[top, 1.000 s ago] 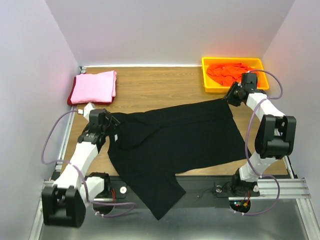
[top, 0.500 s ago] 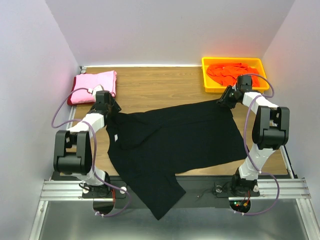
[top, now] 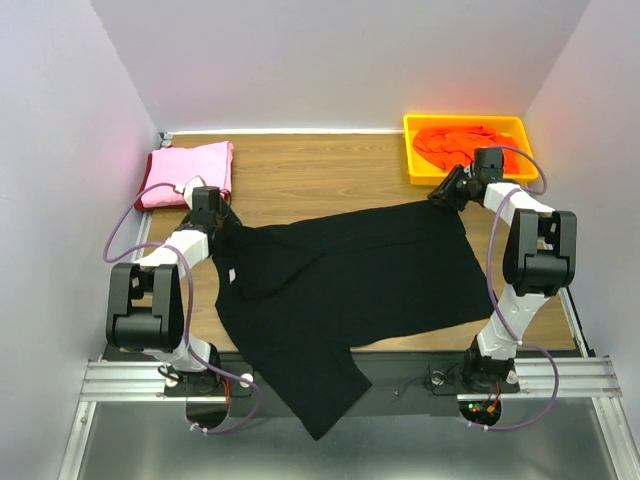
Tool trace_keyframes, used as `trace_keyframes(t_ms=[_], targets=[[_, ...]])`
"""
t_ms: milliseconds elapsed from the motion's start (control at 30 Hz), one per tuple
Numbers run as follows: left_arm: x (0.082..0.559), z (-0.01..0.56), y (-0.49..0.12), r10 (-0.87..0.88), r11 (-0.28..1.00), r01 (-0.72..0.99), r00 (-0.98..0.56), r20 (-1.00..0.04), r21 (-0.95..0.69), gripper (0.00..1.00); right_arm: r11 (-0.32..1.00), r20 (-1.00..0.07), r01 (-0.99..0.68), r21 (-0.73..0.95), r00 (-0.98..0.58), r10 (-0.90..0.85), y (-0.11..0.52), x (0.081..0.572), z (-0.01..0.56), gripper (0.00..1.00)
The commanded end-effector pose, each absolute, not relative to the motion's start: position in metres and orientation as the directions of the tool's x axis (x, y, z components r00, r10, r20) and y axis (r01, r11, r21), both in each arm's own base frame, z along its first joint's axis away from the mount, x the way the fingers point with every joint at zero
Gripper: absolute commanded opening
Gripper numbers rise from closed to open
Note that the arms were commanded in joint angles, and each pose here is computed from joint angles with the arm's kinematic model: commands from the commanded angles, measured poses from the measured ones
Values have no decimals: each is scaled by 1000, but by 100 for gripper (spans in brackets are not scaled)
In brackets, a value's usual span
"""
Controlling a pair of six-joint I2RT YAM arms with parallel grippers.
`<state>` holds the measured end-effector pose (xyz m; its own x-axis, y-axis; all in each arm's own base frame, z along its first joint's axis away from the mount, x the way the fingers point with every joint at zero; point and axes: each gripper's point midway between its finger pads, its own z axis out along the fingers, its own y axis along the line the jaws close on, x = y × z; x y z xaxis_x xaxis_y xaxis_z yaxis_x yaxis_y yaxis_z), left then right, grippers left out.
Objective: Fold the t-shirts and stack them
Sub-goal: Fold the tshirt
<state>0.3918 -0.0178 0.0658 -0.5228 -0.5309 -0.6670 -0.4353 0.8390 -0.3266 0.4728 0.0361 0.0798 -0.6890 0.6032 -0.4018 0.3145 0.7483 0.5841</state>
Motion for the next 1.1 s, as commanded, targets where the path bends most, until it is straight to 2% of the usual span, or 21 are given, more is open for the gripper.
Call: trace_keyframes(t_ms=[0,167,367,500,567,600,633,867,1067], targets=[[382,82,-6,-534,827,-461,-468,-704,-321,59,740,-424,273,614,-677,601,43,480,86,38],[389,80,-5,-513,839,-453,-474,-716,-302,56,750,-434,262,607,-682,589,42,485,83,37],[399,66,-8,-521,837,-458,-497,-694,-300,45,760,-426,274,590,-693,581,40,490,65,37],[396,55,-6,-524,833,-474,-506,-686,-286,31,767,-408,318,557,-699,587,34,486,43,36],[394,50,-1,-521,828,-493,-503,-689,-266,16,771,-417,367,520,-679,604,19,483,33,31],[394,47,2,-517,828,-501,-506,-691,-253,3,770,-413,389,506,-675,612,14,478,27,29],[394,47,8,-512,824,-515,-499,-699,-236,0,759,-418,429,490,-649,636,-1,477,25,27],[417,46,14,-498,831,-513,-519,-695,-213,0,615,-358,651,445,-500,788,-55,440,4,26],[458,58,1,-460,870,-440,-555,-693,-225,0,566,-384,704,429,-426,820,-83,432,10,26]])
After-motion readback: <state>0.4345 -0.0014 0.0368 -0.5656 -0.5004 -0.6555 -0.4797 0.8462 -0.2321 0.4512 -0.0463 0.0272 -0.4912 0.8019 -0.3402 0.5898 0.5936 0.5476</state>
